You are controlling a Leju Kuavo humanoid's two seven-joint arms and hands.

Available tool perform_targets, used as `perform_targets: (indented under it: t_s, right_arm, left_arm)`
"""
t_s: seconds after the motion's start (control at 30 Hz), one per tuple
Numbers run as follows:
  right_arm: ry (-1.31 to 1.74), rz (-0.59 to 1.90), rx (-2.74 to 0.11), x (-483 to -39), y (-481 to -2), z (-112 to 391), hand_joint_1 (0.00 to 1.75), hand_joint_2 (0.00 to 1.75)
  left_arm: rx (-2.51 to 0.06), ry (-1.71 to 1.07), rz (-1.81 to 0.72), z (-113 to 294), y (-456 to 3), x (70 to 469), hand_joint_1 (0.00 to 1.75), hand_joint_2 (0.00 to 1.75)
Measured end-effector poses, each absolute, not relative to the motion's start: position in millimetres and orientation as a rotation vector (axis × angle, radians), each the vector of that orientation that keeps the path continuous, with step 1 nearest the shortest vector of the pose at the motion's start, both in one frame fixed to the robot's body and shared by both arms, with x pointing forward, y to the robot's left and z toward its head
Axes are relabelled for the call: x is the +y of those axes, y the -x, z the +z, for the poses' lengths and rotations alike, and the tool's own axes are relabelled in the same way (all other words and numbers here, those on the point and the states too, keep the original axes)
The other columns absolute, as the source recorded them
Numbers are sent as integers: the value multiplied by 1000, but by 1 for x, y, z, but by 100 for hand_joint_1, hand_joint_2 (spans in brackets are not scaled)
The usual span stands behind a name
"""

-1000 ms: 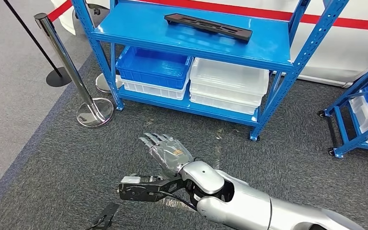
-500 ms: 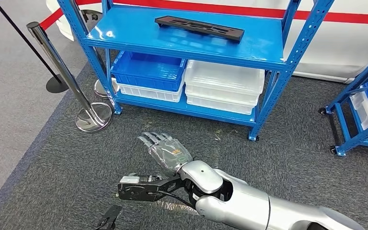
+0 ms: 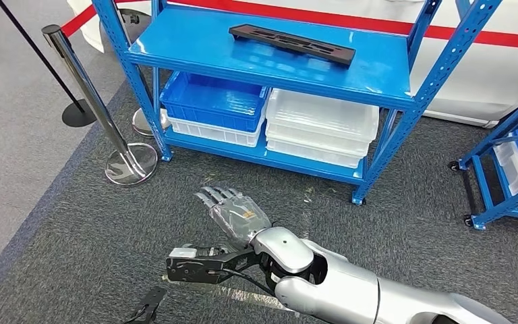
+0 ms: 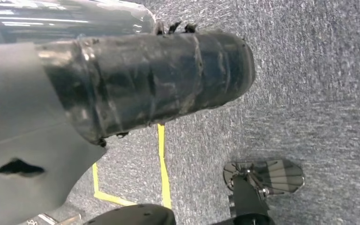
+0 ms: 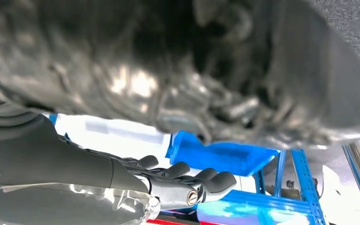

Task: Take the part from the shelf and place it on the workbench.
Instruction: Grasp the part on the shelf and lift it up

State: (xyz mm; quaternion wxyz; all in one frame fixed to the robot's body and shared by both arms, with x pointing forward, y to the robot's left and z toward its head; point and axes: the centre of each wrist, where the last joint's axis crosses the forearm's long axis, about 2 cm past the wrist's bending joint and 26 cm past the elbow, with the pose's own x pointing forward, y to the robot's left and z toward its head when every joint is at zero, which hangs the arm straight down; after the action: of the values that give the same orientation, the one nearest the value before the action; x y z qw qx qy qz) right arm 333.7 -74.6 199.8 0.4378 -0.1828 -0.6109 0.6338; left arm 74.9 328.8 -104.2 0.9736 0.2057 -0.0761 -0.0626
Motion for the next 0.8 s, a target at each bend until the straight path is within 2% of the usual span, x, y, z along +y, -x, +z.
perform_targets:
  t_s: [0.4, 0.8]
  right_arm:
    - [505, 1577, -1544, -73, -333, 200, 0, 0]
    - [524, 1556, -1555, -76, -336, 200, 0, 0]
  left_arm:
    - [-137, -420, -112, -104, -76, 330, 0, 0]
    - [-10, -429, -83, -103, -75, 346, 0, 0]
